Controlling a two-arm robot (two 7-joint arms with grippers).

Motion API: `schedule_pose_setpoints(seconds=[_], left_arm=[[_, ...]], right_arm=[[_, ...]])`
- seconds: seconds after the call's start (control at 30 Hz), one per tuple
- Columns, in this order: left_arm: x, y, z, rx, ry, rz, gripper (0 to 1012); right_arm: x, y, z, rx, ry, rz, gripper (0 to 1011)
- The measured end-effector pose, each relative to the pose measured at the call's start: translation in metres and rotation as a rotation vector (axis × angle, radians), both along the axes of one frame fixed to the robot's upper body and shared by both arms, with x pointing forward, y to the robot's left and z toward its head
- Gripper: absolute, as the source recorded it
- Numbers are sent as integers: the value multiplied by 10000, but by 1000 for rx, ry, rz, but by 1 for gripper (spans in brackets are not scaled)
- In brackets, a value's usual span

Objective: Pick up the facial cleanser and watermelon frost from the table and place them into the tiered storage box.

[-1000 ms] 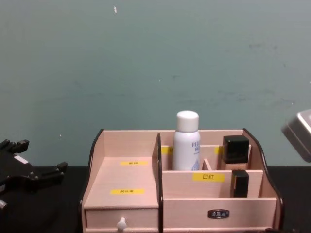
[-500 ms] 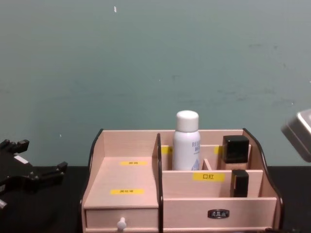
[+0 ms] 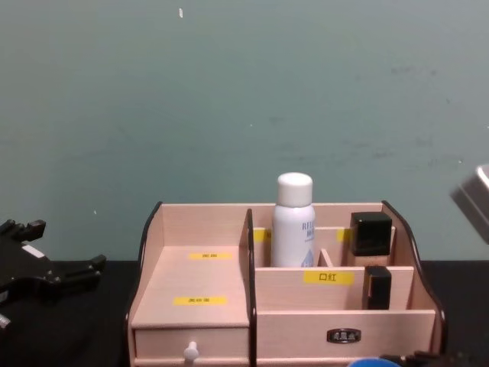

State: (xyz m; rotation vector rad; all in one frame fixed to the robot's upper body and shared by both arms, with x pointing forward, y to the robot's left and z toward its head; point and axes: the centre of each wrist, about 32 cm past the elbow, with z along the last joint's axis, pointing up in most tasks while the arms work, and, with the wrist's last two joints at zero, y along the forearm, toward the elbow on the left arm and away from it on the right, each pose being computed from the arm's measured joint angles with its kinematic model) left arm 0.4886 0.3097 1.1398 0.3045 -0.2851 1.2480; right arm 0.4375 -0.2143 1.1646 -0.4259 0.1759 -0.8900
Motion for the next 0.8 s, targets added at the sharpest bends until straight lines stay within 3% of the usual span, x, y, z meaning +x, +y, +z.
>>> schedule_pose_setpoints(seconds=[0.37, 0.8], left_arm=[[0, 0, 0, 0, 0, 0, 1001], [0, 0, 0, 0, 0, 0, 1001]], right_arm=[[36, 66, 101, 16, -22, 46, 730], [140, 262, 319, 30, -64, 135, 730]])
